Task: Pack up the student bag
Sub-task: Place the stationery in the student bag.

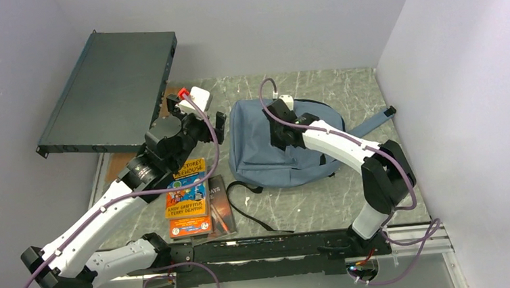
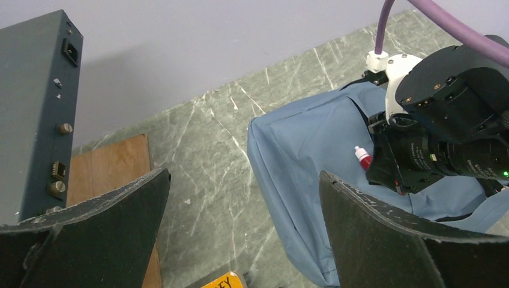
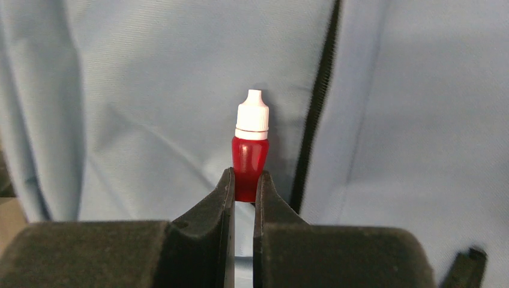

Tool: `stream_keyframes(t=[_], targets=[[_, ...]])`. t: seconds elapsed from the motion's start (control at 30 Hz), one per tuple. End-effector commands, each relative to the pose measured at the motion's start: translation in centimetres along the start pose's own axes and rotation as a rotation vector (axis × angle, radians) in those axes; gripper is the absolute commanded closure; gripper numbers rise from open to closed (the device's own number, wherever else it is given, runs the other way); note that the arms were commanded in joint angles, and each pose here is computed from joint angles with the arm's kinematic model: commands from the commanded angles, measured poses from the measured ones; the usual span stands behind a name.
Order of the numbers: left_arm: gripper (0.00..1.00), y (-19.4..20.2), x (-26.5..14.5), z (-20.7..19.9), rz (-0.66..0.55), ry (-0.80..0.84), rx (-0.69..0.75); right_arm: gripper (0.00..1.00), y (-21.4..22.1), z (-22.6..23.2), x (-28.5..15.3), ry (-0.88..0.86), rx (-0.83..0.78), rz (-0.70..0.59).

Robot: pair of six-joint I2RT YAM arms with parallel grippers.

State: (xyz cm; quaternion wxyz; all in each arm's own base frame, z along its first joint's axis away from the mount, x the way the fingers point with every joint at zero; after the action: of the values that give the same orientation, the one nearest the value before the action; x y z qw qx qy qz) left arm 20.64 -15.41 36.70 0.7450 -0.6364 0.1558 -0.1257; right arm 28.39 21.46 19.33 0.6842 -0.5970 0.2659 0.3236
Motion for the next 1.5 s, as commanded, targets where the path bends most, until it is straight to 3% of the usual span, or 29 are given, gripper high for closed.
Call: stream_keyframes(t=[0.0,0.47,0.83,1.03,1.47], targets=[[0.0,-1.6,-0.2,0.0,-0.051,0.022,-0.045,1.0,-0.6,-1.7,-1.0,0.127,0.06,-0.013],[0.01,-1.7,-0.3,-0.2,-0.053,0.036,-0.056,1.0,-0.2,-5.1,0.1,0.061,0.096,0.005],[0.01,-1.6,-0.2,-0.3,-0.048,0.045,-0.065,1.0,-4.0,-6.7,2.6,-0.158,-0.048,-0.017],[0.02,-1.3,0.1,-0.6,-0.038,0.06,-0.061,0.95,-5.4,-6.9,3.6,-0.251,-0.074,-0.025],[0.02,-1.3,0.3,-0.7,-0.031,0.072,-0.058,0.49,-6.1,-7.3,0.7,-0.292,-0.099,-0.076]])
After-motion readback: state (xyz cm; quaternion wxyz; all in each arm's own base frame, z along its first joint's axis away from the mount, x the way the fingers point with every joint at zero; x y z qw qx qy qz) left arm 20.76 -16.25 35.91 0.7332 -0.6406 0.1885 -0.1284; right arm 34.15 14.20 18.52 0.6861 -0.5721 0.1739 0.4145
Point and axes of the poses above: each gripper's point midway between its finger pads, its own x axis out along the fingers, its own z axis along the line the jaws close on, y = z × x, the point moved 10 cm from there along -x, back along the fingers, and after that the axes turned 2 degrees about x, right-handed, at the moved point
